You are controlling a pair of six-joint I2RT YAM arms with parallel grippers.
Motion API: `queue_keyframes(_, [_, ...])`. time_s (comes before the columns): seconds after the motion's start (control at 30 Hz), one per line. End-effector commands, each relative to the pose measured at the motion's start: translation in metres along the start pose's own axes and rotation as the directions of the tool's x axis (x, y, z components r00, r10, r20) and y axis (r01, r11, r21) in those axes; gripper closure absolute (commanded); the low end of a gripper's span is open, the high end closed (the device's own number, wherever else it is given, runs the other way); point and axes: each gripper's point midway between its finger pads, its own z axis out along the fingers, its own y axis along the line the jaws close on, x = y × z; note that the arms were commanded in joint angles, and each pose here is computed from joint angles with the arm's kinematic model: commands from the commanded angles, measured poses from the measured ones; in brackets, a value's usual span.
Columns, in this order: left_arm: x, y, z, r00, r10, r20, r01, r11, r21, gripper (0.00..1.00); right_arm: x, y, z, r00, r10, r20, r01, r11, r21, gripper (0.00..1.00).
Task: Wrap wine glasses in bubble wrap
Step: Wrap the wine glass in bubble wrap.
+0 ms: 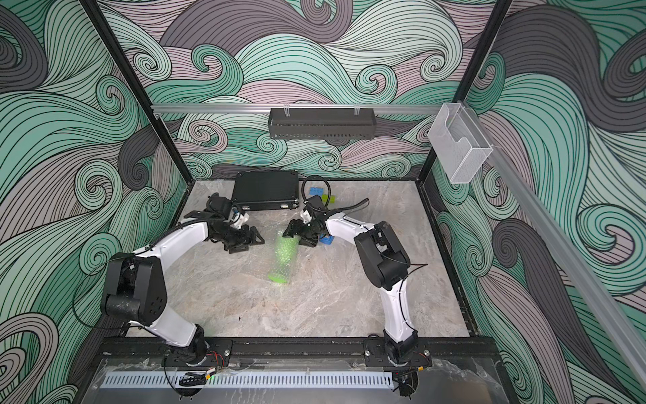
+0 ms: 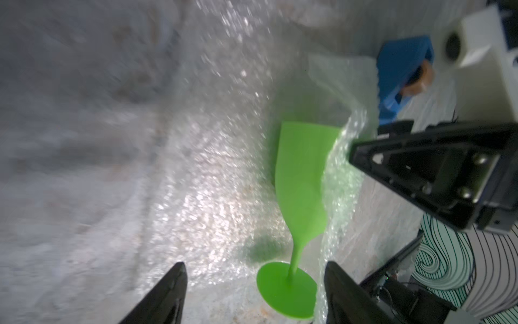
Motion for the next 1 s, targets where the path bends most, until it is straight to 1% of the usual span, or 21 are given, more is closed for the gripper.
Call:
queue_keyframes(0.0, [-0.013,0.027,0.018,0.998,0.014,-0.060,-0.021,0.993,-0.118,0.24,0.003,-0.014,-0.002,1.000,0.018,0.005,-0.018,0.998,0.068,0.19])
queue_keyframes(0.03, [-0.015,0.027,0.024,0.995,0.014,-0.096,-0.024,0.994,-0.110,0.24,0.003,-0.015,-0.002,1.000,0.019,0.006,-0.019,0.997,0.069,0.19])
queue_keyframes(0.1, [-0.020,0.029,0.033,0.988,0.020,-0.150,-0.037,0.993,-0.116,0.29,0.002,-0.013,-0.001,1.000,0.018,0.014,-0.019,0.998,0.059,0.19])
queue_keyframes(0.17, [-0.027,0.032,0.044,0.983,0.019,-0.185,-0.039,0.993,-0.107,0.35,0.004,-0.014,0.002,1.000,0.020,0.008,-0.020,0.998,0.055,0.19])
queue_keyframes(0.27, [-0.029,0.036,0.059,0.969,0.007,-0.246,-0.033,0.994,-0.101,0.38,0.004,-0.016,0.002,1.000,0.028,0.003,-0.028,0.998,0.056,0.19])
queue_keyframes(0.33, [-0.027,0.038,0.069,0.963,0.001,-0.270,-0.026,0.996,-0.088,0.42,0.005,-0.014,0.002,1.000,0.024,0.005,-0.024,0.999,0.046,0.19])
queue_keyframes(0.4, [-0.022,0.033,0.078,0.954,-0.015,-0.299,0.004,0.999,-0.038,0.50,0.006,-0.014,0.002,1.000,0.023,-0.001,-0.023,0.999,0.047,0.19])
queue_keyframes(0.47, [-0.017,0.031,0.084,0.945,-0.025,-0.325,0.023,1.000,-0.010,0.56,0.007,-0.016,0.001,1.000,0.022,-0.007,-0.022,0.998,0.057,0.19])
queue_keyframes(0.6, [-0.014,0.031,0.083,0.944,-0.027,-0.330,0.028,1.000,-0.001,0.82,0.007,-0.014,0.001,1.000,0.026,0.006,-0.026,0.999,0.046,0.19])
queue_keyframes(0.63, [-0.013,0.029,0.081,0.943,-0.033,-0.332,0.038,0.999,0.007,0.86,0.007,-0.015,0.002,1.000,0.026,0.002,-0.026,0.999,0.047,0.19])
queue_keyframes(0.67, [-0.014,0.027,0.079,0.943,-0.038,-0.330,0.044,0.999,0.013,0.88,0.008,-0.015,0.002,1.000,0.027,-0.004,-0.027,0.998,0.049,0.19])
queue_keyframes(0.73, [-0.016,0.018,0.068,0.954,-0.023,-0.300,0.034,0.999,0.030,0.96,0.008,-0.017,0.001,1.000,0.030,-0.004,-0.030,0.998,0.057,0.20])
queue_keyframes(0.8, [-0.017,0.008,0.057,0.965,-0.015,-0.262,0.032,0.998,0.062,1.00,0.009,-0.016,0.001,1.000,0.031,0.006,-0.031,0.998,0.056,0.20])
queue_keyframes(0.87, [-0.018,-0.007,0.049,0.972,-0.010,-0.233,0.042,0.990,0.134,1.00,0.010,-0.016,0.003,0.999,0.032,0.006,-0.032,0.998,0.059,0.20])
queue_keyframes(0.93, [-0.017,-0.020,0.042,0.977,-0.028,-0.210,0.068,0.981,0.182,1.00,0.012,-0.021,0.004,0.999,0.045,0.004,-0.045,0.996,0.079,0.20])
queue_keyframes(0.97, [-0.016,-0.025,0.038,0.980,-0.023,-0.197,0.064,0.978,0.201,1.00,0.012,-0.023,0.004,0.999,0.051,0.010,-0.052,0.995,0.086,0.20])
